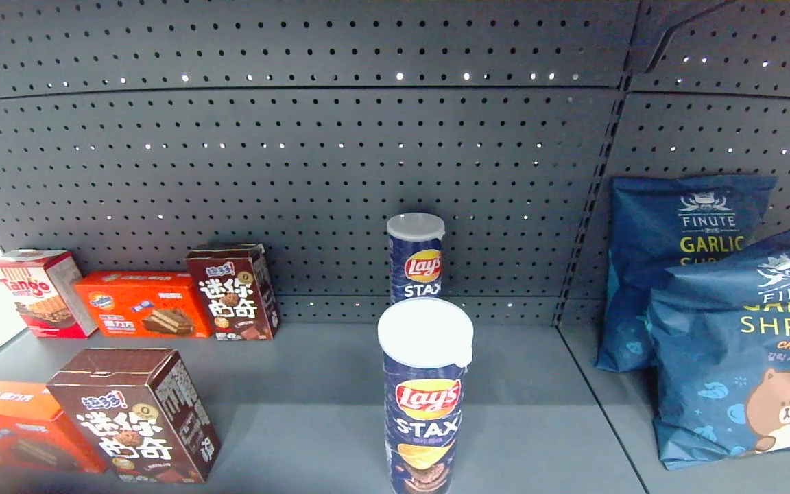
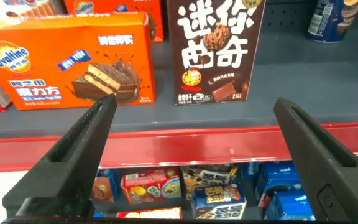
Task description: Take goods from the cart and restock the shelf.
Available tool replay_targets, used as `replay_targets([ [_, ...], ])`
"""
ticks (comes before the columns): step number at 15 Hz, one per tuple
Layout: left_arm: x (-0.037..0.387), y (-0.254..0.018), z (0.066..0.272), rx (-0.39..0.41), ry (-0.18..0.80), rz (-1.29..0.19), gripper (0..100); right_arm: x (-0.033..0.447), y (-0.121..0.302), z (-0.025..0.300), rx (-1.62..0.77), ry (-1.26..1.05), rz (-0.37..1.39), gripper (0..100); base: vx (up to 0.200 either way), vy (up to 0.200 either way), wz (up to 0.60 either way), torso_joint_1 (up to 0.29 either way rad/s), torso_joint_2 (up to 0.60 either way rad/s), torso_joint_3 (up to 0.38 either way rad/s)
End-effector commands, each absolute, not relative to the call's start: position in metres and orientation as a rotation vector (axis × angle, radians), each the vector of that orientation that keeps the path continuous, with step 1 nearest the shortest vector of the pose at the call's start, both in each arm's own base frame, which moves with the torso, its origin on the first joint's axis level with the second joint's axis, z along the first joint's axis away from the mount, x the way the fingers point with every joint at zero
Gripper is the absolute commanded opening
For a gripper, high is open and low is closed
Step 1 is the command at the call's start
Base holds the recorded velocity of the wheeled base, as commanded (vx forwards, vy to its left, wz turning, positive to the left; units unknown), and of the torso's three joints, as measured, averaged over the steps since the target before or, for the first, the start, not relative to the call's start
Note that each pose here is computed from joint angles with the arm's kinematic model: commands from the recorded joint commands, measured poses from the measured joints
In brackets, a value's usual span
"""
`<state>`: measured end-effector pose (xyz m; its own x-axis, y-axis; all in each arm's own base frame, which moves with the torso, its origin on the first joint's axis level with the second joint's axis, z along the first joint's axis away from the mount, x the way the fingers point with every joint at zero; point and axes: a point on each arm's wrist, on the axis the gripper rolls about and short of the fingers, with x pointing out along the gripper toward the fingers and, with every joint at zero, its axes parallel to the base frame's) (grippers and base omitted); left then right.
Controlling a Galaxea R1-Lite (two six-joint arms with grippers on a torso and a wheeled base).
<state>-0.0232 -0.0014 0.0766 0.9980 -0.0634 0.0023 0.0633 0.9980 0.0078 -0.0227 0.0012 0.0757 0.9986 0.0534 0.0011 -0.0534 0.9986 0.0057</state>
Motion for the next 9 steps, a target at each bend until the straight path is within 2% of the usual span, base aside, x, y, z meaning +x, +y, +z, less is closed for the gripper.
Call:
replay_targets([
  [1,-0.0232,-0.0014,0.0766,0.008,-0.003,-0.061,100,-0.0228,0.0011,0.0756,0.006,-0.001,0.054,100,0.000,0.000,0.00,0.000,0.00,0.000],
  [4,-0.0232,-0.0014,0.0766,0.008,-0.003,-0.061,100,-0.0228,0.0011,0.0756,0.006,-0.001,0.054,100,0.000,0.000,0.00,0.000,0.00,0.000],
  [6,-0.0232,-0.0014,0.0766,0.008,-0.003,-0.061,100,-0.0228,0.0012,0.0756,0.006,-0.001,0.055,100,0.000,0.200,0.00,-0.002,0.01,-0.002],
  [9,-0.0232,-0.0014,0.0766,0.006,-0.003,-0.061,100,-0.0228,0.0012,0.0756,0.006,-0.001,0.055,100,0.000,0.000,0.00,0.000,0.00,0.000],
])
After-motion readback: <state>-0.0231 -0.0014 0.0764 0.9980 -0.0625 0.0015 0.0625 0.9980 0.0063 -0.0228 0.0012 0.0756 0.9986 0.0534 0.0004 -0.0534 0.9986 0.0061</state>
